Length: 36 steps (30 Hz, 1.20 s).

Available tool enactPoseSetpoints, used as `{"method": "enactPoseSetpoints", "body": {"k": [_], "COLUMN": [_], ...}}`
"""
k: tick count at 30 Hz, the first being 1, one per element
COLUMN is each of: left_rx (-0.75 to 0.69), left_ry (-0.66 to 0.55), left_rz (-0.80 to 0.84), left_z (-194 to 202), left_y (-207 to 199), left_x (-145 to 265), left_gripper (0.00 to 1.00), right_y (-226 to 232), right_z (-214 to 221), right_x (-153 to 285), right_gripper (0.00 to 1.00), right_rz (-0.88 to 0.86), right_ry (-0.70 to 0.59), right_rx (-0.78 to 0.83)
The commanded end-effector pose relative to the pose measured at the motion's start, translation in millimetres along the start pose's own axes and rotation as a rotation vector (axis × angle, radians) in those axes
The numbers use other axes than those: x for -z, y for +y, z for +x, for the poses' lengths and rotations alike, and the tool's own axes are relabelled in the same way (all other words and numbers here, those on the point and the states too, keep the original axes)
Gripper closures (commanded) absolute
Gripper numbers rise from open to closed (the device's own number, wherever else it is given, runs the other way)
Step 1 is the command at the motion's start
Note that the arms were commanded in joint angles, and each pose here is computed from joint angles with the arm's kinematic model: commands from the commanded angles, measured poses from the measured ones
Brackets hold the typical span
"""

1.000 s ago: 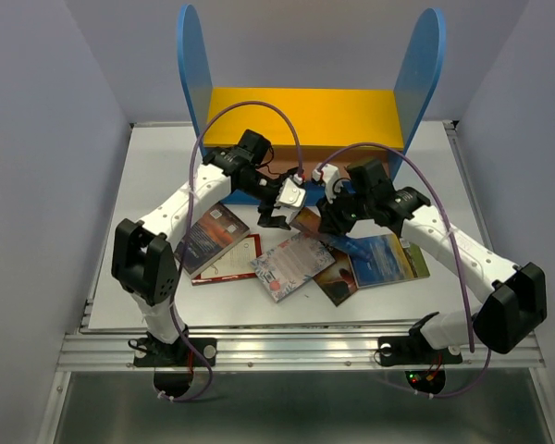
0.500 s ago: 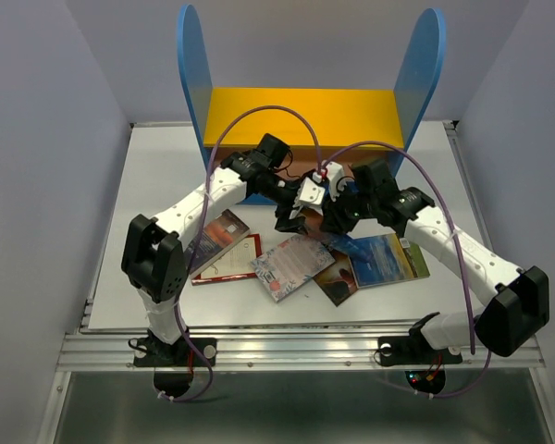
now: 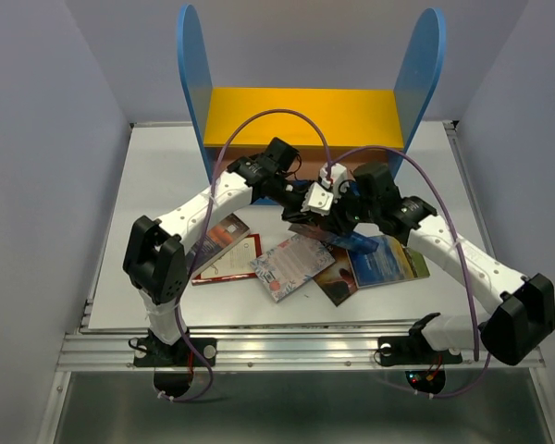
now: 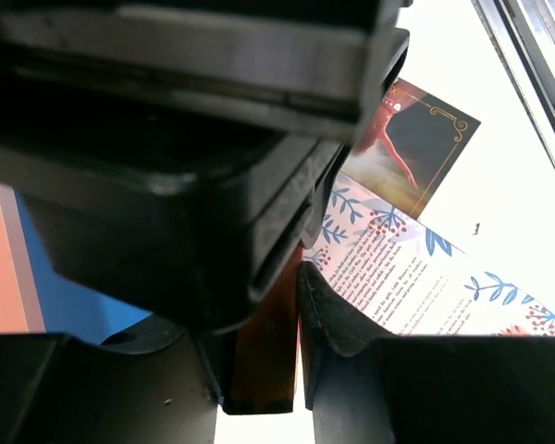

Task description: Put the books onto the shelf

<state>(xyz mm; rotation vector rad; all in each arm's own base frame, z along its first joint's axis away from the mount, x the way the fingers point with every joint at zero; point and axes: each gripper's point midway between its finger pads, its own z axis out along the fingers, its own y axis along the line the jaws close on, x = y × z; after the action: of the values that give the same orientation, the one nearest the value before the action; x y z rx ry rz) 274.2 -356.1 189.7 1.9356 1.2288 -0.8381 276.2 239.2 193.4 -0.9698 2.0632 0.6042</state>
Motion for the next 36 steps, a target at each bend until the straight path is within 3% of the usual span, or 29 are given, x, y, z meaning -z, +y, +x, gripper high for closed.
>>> {"method": "enactPoseSetpoints", "body": {"k": [1, 3, 7, 8, 9, 12, 13, 16, 17, 19, 26, 36], "left_rx": [0.053, 0.061, 0.092, 0.098, 0.104, 0.135, 0.134, 0.143, 0.142, 0.14, 0.133, 0.144], "left_ry": [0.099, 0.106, 0.109, 0.111, 0.112, 0.099, 0.088, 0.087, 0.09, 0.099, 0.11, 0.101], "left_rz": [-0.042, -0.044, -0.062, -0.093, -0.105, -0.143, -0.152, -0.149, -0.152, -0.148, -0.119, -0.082], "left_z": [20, 22, 25, 24, 25, 22, 19, 19, 20, 21, 24, 18], "left_y": [6, 4, 3, 9, 11, 19, 22, 22, 23, 21, 12, -14], "left_x": [7, 8, 8, 9, 9, 10, 11, 11, 12, 12, 14, 21], "left_gripper": [1.0, 1.0, 1.0, 1.0, 1.0, 1.0, 1.0, 1.0, 1.0, 1.0, 1.0, 1.0], "right_y": [-8, -9, -19, -19, -17, -14, -13, -29, -31, -35, -31, -27], "right_z": [-64, -63, -58, -59, -60, -58, -50, -35, -13, 6, 29, 45], "right_x": [31, 35, 37, 40, 43, 55, 58, 87, 96, 123, 148, 129], "right_gripper": [0.99, 0.99, 0.59, 0.17, 0.0, 0.0, 0.0, 0.0, 0.0, 0.0, 0.0, 0.0], "right_rz": [0.109, 0.127, 0.201, 0.208, 0.205, 0.225, 0.245, 0.418, 0.491, 0.612, 0.737, 0.766], "right_ry": [-0.268, -0.278, -0.28, -0.284, -0.29, -0.307, -0.297, -0.345, -0.287, -0.3, -0.309, -0.294], "right_rx": [-0.019, -0.028, -0.157, -0.182, -0.206, -0.346, -0.469, -0.763, -0.839, -1.008, -1.36, -1.636]}}
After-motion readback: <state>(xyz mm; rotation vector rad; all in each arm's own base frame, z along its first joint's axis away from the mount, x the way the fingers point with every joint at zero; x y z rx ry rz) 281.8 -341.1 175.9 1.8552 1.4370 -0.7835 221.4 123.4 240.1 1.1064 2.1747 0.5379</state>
